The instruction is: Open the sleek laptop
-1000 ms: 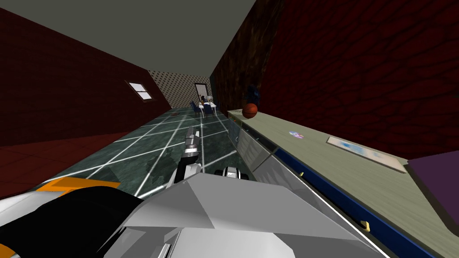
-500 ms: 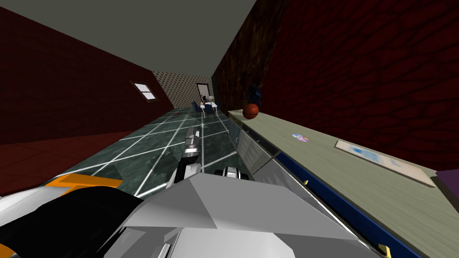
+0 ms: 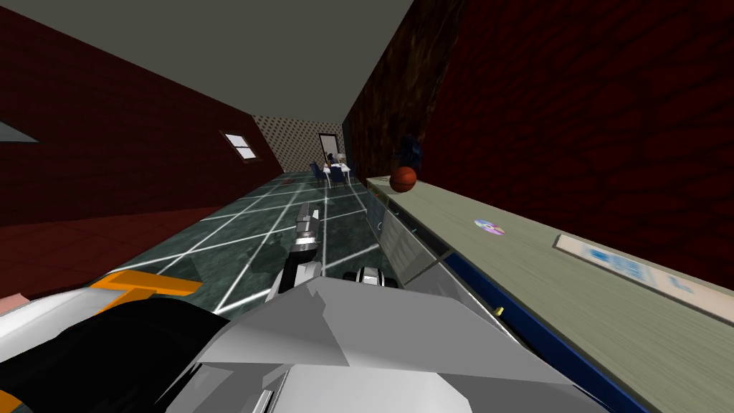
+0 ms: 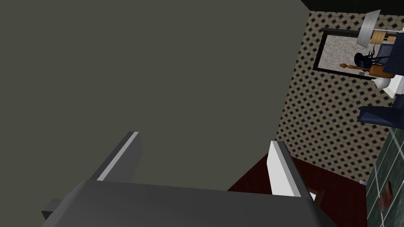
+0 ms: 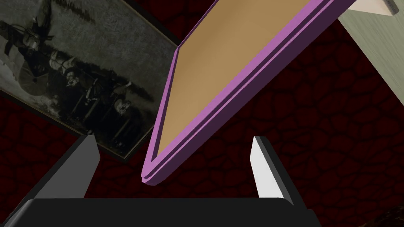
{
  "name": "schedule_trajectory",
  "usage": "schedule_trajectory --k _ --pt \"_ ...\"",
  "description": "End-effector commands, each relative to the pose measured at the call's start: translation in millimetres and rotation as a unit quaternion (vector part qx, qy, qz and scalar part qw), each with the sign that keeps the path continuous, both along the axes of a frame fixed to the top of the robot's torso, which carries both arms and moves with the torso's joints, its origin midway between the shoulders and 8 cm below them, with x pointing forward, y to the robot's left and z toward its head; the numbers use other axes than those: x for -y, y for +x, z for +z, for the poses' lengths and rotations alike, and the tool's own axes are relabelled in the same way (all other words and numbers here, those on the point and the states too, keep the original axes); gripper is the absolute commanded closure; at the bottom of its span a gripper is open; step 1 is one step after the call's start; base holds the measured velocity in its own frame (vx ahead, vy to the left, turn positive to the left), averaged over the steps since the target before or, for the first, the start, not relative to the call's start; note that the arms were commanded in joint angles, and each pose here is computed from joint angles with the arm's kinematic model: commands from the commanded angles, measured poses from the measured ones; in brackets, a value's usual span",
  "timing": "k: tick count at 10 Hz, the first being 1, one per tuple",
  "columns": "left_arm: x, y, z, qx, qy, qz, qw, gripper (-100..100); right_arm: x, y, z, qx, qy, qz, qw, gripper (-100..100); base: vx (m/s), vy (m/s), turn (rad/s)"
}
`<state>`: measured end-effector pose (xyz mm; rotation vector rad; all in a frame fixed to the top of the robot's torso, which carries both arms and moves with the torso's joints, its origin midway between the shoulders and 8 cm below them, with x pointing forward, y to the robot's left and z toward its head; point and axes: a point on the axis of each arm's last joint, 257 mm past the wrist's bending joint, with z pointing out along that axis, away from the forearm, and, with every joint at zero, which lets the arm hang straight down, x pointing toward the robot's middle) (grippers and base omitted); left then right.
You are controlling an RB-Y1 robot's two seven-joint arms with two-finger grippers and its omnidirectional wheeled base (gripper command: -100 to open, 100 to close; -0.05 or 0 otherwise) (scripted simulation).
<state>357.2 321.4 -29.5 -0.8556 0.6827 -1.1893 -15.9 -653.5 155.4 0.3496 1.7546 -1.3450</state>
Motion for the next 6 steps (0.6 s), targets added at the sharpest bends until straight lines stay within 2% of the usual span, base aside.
schedule_trajectory --k 1,2,4,5,6 --pt "0.0 0.0 0.0 0.000 0.000 0.000 1.0000 0 1.7 1.2 20.9 -0.027 -0.024 -0.010 0.9993 -100 0.039 -0.019 0.055" --pt "0.0 0.0 0.0 0.000 0.000 0.000 1.0000 0 2.2 1.1 15.5 -0.020 -0.018 -0.007 0.9996 -100 0.019 -0.009 0.011" --pt "0.0 0.0 0.0 0.000 0.000 0.000 1.0000 0 2.8 1.0 18.2 -0.022 -0.018 -0.009 0.9996 -100 0.033 -0.062 0.016" --pt "0.0 0.0 0.0 0.000 0.000 0.000 1.0000 0 2.8 1.0 18.6 -0.021 -0.018 -0.009 0.9996 100 0.003 -0.010 -0.010" --pt "0.0 0.0 0.0 0.000 0.000 0.000 1.0000 0 14.9 7.4 1.3 0.004 0.003 0.014 0.9999 100 0.036 0.035 -0.283"
